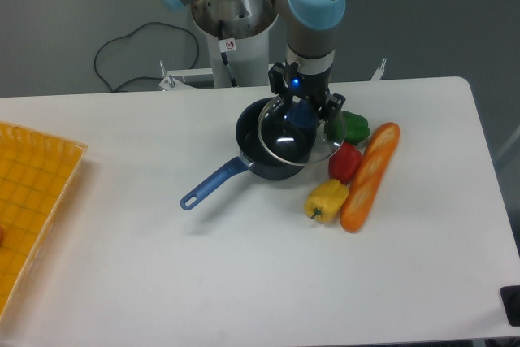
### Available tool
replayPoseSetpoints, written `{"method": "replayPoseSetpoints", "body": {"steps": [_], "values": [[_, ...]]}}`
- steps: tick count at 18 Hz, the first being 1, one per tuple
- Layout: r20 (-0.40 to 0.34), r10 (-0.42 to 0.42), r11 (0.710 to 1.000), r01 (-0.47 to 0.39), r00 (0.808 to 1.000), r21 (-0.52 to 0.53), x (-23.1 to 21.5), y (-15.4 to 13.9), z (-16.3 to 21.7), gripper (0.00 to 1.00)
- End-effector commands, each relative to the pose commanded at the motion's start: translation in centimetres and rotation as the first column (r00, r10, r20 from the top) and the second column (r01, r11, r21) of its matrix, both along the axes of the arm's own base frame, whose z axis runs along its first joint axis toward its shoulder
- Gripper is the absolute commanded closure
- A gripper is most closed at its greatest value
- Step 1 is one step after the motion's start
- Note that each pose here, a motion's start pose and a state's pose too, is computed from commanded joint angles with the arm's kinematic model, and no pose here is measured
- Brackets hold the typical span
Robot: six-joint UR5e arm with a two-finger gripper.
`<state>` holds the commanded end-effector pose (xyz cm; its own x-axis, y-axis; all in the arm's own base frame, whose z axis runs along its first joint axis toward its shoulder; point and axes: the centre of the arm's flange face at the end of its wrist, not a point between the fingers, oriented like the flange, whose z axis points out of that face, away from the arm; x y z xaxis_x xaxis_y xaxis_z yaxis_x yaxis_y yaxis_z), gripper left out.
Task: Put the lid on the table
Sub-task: 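Lift the glass lid by its blue knob off the blue pan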
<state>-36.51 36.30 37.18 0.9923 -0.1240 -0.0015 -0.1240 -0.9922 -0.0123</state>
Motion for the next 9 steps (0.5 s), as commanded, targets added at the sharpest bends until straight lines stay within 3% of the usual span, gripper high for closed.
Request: {"method": "replayPoseSetpoints", "body": {"steps": [9], "values": [[0.004,0.035,0.999,-0.035,0.999,-0.002,-2.3,3.9,0.0,0.63]]}}
